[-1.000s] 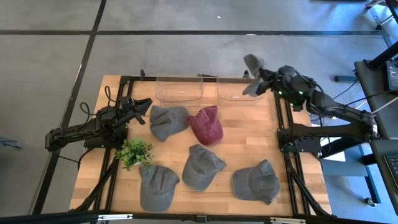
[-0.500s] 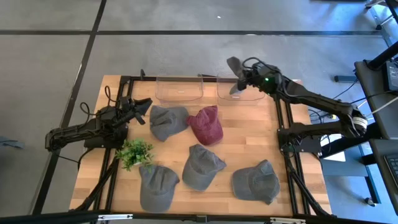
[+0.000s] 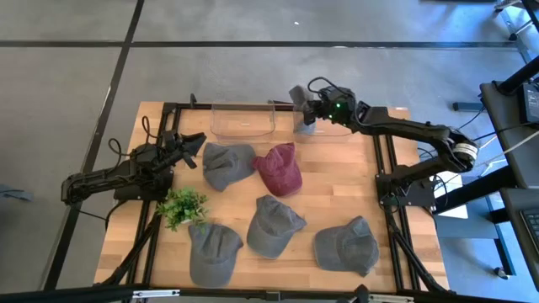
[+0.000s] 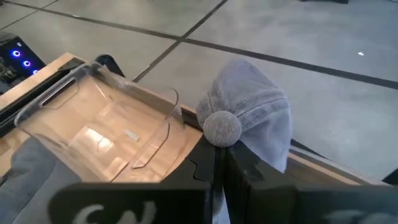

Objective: Pick & Place hat
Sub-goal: Put the gray cap into the right transparent bin

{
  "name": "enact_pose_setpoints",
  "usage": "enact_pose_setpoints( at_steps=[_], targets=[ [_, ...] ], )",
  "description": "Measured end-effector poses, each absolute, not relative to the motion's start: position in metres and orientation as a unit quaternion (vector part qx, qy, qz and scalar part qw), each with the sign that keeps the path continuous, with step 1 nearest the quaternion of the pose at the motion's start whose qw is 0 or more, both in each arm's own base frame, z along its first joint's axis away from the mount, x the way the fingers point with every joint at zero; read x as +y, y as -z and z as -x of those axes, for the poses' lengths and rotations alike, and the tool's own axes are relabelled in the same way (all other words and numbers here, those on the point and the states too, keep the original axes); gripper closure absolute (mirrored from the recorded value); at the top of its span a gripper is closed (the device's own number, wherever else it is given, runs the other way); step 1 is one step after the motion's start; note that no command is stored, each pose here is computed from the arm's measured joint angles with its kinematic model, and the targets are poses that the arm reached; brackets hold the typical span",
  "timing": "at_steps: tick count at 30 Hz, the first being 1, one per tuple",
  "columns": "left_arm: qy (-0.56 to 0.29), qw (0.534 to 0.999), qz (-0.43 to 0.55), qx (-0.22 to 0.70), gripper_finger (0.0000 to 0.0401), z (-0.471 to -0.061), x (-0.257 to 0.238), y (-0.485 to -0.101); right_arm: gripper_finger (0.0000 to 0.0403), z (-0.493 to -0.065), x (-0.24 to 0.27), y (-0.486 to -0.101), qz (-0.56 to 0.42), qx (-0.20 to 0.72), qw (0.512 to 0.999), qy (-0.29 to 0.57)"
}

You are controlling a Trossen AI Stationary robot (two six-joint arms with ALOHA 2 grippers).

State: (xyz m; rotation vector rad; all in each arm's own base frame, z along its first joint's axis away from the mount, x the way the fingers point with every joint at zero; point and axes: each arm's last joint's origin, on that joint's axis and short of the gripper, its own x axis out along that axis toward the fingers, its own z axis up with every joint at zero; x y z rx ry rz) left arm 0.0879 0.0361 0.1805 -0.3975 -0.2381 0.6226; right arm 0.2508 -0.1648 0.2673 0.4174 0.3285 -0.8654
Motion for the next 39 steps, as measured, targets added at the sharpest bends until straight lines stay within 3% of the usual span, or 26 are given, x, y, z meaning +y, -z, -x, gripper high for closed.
enact_pose_setpoints(
  at_steps=[10,19,31,36,39],
  targets=[
    [-0.307,0.926,0.193,-0.104,0.0306,-0.088,0.036,-0.178,0.0374,-0.262,-0.173,-0.245,-0.205,0.189,0.865,0.418],
    [-0.309,0.925,0.193,-0.104,0.0306,-0.088,0.036,-0.178,0.0362,-0.264,-0.174,-0.247,-0.176,0.186,0.875,0.411],
    [-0.309,0.925,0.193,-0.104,0.0306,-0.088,0.036,-0.178,0.023,-0.254,-0.167,-0.282,-0.154,0.099,0.898,0.4],
    [-0.313,0.925,0.19,-0.103,0.0306,-0.088,0.036,-0.178,0.0205,-0.241,-0.159,-0.305,-0.147,0.06,0.905,0.394],
    [-0.319,0.923,0.189,-0.104,0.0306,-0.088,0.037,-0.178,0.0201,-0.234,-0.149,-0.32,-0.139,0.042,0.927,0.345]
  ],
)
